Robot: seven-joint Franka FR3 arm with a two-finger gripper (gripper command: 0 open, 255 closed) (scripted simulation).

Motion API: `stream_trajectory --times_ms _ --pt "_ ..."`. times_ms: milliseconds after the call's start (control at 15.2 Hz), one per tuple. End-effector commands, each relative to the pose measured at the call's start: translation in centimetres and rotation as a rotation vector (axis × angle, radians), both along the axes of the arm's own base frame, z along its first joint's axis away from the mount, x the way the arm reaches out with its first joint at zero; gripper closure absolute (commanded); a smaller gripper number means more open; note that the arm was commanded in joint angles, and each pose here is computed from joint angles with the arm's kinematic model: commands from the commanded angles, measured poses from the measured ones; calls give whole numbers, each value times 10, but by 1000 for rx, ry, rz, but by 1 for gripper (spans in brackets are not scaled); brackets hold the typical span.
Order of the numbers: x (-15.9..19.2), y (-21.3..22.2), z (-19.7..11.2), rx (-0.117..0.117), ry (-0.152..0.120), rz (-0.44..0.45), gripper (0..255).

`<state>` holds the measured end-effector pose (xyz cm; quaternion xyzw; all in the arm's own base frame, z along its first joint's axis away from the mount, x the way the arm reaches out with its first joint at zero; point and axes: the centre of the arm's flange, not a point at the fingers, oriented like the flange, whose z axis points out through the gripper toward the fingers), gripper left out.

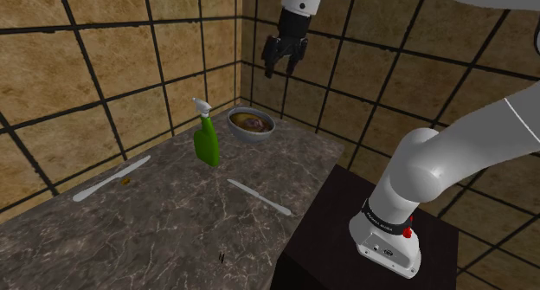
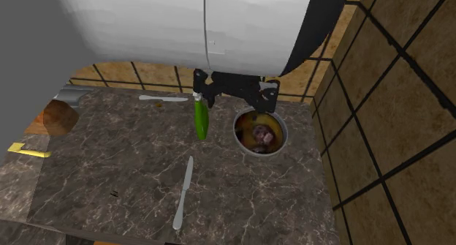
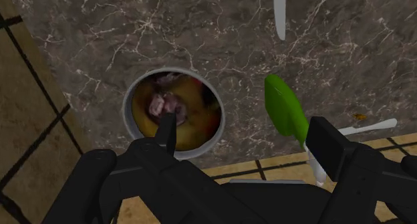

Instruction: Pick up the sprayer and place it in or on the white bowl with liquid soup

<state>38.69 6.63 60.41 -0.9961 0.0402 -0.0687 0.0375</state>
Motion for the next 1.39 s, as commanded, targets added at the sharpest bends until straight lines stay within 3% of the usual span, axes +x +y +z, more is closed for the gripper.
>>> stream_trajectory --times_ms 0,924,1320 --pt "19 21 -11 -2 8 -2 0" --pt "147 144 -84 -19 63 -17 0" --pt "154 151 -114 -20 65 -17 0"
